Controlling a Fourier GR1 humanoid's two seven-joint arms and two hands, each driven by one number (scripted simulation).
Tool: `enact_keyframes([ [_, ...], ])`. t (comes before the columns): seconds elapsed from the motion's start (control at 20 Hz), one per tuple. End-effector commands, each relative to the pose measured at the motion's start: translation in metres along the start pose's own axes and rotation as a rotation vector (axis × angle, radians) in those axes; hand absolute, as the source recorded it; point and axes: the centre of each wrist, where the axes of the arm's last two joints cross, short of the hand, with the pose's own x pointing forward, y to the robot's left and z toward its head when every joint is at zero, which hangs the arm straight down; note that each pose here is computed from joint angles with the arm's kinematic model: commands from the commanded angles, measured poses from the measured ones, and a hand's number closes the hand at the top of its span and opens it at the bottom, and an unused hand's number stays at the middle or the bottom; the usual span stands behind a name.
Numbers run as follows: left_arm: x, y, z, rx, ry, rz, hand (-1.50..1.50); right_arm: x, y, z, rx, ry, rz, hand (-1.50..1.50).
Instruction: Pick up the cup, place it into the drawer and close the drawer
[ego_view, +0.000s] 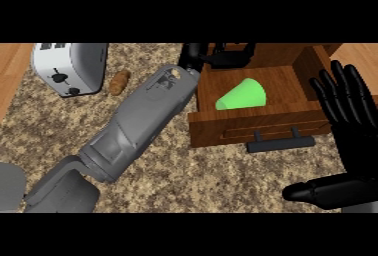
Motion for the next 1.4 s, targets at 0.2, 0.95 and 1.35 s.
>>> enact_keyframes([
  [0.2,-0.008,-0.003,0.004,0.016,0.006,-0.079,-1.50,-0.001,0.004,0.001,0.023,-0.017,-0.030,-1.50],
  [0.95,0.025,-0.004,-0.003,-0.008,-0.113,0.306,-1.50,0.018,-0.024,0.012,0.028,-0.006,-0.106,-1.50],
  [1.35,0.011,0.049,0.011,0.099,-0.109,0.361,-1.50,0.034,-0.025,0.026,0.203,0.040,0.137,1.50],
])
